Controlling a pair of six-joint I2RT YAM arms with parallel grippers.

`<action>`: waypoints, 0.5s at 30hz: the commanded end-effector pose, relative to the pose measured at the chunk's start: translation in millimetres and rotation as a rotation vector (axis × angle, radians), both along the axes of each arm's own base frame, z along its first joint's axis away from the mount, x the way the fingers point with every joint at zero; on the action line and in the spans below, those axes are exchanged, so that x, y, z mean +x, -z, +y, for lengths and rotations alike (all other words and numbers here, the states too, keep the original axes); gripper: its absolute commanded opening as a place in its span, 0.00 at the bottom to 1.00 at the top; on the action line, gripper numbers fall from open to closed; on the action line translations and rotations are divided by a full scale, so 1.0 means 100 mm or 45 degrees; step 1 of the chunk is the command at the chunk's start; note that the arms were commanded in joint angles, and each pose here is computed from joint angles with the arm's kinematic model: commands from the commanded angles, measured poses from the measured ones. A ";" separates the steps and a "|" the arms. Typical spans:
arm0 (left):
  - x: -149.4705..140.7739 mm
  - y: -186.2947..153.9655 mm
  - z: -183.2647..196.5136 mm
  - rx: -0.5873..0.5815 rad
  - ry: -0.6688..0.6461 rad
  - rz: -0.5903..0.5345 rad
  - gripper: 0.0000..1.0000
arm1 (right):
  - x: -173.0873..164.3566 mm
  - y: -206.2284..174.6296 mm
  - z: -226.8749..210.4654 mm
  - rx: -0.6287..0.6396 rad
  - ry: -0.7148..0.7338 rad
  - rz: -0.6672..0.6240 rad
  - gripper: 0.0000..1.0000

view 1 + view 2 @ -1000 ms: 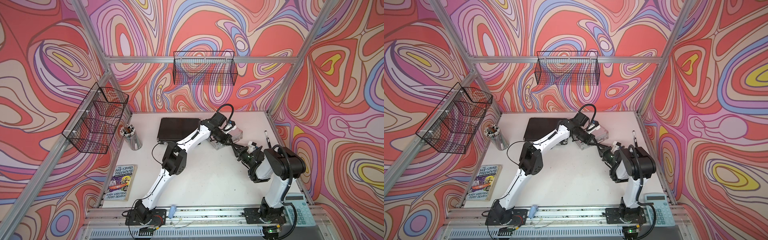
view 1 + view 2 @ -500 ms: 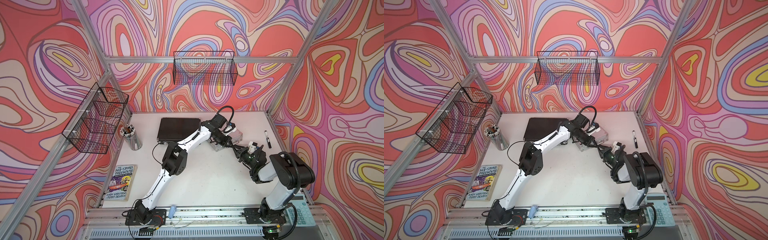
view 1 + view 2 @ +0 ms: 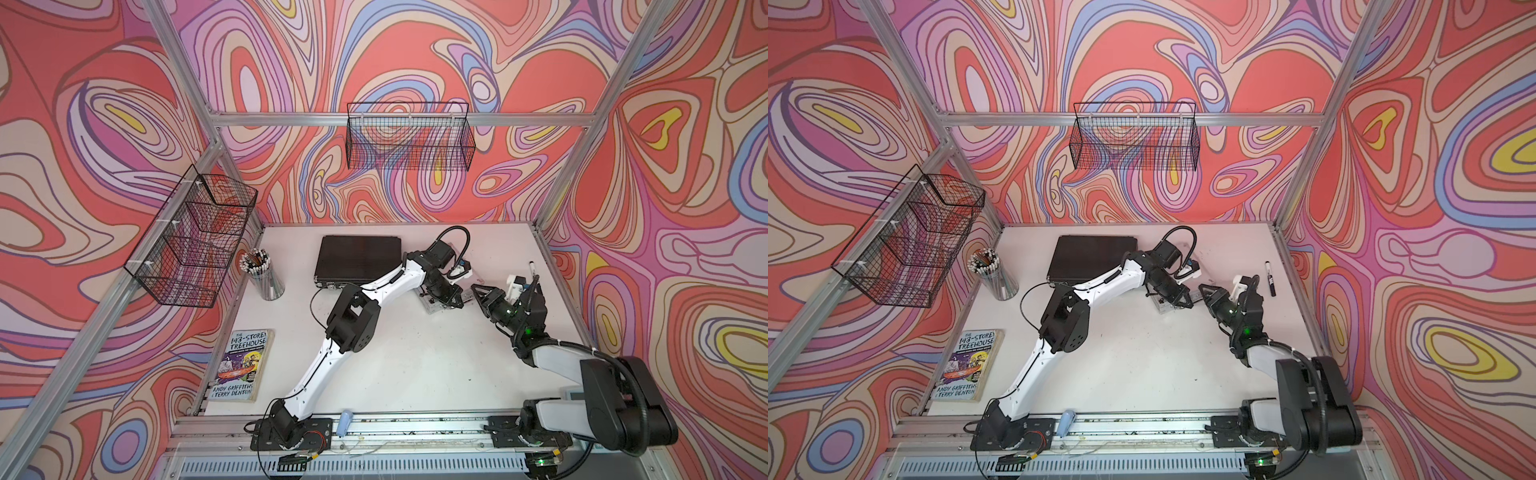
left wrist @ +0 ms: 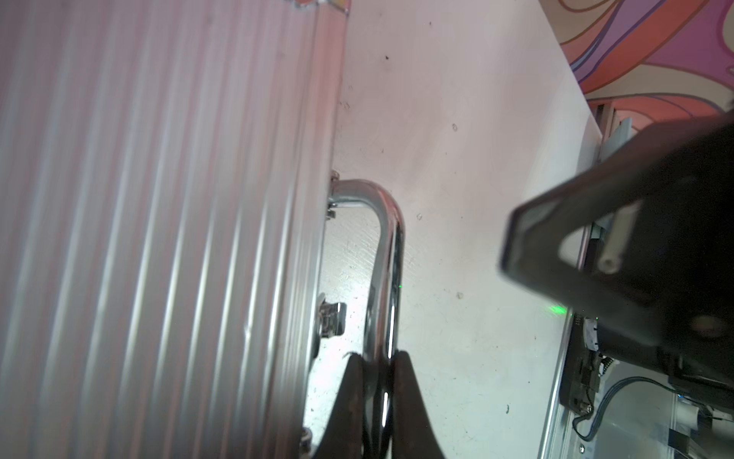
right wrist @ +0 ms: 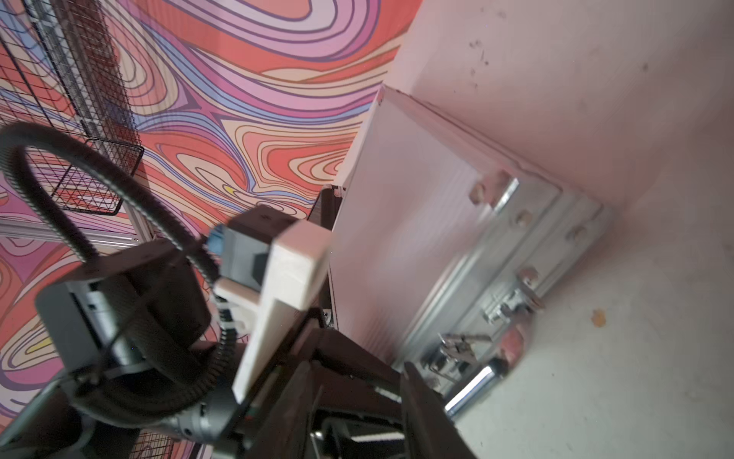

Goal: Open the poker set cases
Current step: Place the poker set case at the center of the board.

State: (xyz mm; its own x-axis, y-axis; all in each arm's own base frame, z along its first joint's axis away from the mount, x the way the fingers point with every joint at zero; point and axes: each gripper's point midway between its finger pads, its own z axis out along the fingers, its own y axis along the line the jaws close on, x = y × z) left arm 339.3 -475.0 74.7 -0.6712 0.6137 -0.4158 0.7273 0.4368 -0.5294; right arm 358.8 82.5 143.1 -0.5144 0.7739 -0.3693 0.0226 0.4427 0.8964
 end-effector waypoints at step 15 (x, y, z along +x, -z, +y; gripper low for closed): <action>-0.16 -0.01 -0.02 0.039 0.072 -0.077 0.05 | -0.13 0.75 -0.29 -0.140 0.050 0.439 0.47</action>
State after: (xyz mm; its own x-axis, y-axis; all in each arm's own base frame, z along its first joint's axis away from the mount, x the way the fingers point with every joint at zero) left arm 329.1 -476.2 60.1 -0.6296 0.6590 -0.4114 0.7653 0.4351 -0.4743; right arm 344.9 54.9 69.6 -0.5892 0.7648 -0.2607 0.3189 0.5166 0.7946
